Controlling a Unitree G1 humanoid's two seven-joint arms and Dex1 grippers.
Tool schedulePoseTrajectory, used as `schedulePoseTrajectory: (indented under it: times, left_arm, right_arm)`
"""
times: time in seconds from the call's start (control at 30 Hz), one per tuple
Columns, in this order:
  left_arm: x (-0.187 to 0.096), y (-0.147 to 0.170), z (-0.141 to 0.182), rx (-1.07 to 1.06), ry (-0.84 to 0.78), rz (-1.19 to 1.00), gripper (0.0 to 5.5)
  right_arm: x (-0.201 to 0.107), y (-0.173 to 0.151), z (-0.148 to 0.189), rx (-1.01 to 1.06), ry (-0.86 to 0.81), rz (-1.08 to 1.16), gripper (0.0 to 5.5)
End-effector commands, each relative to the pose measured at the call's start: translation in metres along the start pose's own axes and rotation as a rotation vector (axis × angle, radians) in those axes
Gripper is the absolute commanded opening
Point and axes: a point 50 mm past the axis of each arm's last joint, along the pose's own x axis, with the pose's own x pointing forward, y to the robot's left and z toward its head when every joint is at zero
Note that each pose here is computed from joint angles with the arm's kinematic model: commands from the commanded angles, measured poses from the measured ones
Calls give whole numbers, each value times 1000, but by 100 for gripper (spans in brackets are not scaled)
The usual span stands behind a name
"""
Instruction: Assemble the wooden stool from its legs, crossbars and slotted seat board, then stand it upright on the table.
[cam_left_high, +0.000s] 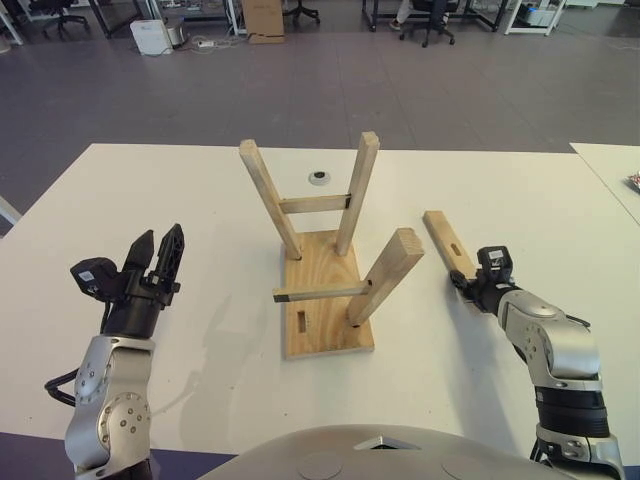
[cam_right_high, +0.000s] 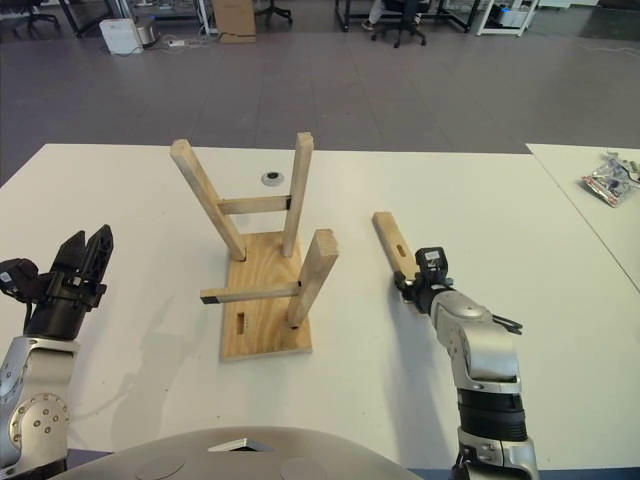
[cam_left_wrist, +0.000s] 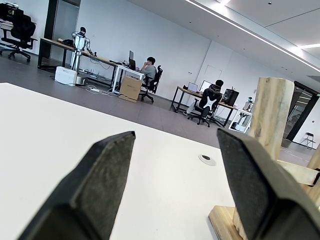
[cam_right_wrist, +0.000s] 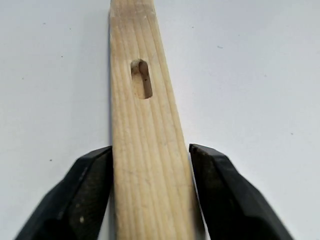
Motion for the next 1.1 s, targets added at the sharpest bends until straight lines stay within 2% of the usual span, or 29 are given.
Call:
schedulePoseTrajectory:
  times: [0.03, 0.17, 0.27, 0.37, 0.47, 0.5, 0.6, 0.67, 0.7, 0.97, 1.1]
  left_arm:
    - [6, 3, 0, 11, 34, 30, 300]
    - [20, -1, 4, 36, 81, 22, 300]
    - [42, -3, 44, 59, -25, -138, 300]
    - [75, -35, 93, -26, -115, -480, 300]
    - [93, -69, 117, -125, -108, -733, 300]
    - [98, -78, 121, -133, -98, -791, 300]
    - [106, -104, 126, -199, -49, -957, 353]
    - [109, -114, 129, -234, -31, -1022, 398]
    - [112, -118, 132, -245, -34, -1034, 402]
    - [108, -133, 144, -341, -15, -1198, 402]
    - [108, -135, 142, -341, 6, -1221, 402]
  right_arm:
    - [2, -3, -2, -105, -27, 5, 206]
    - [8, -2, 26, -245, -207, 43, 206]
    - [10, -7, 92, -231, -478, 111, 206]
    - [-16, 8, 166, -249, -773, 414, 206]
    - [-51, 34, 209, -238, -895, 770, 206]
    - [-65, 45, 219, -243, -907, 904, 206]
    - [-98, 71, 233, -272, -866, 1250, 206]
    - [-108, 79, 235, -276, -820, 1379, 206]
    - [-111, 82, 234, -283, -792, 1433, 206]
    - [-100, 95, 224, -336, -651, 1531, 206]
    - [-103, 101, 220, -352, -599, 1608, 206]
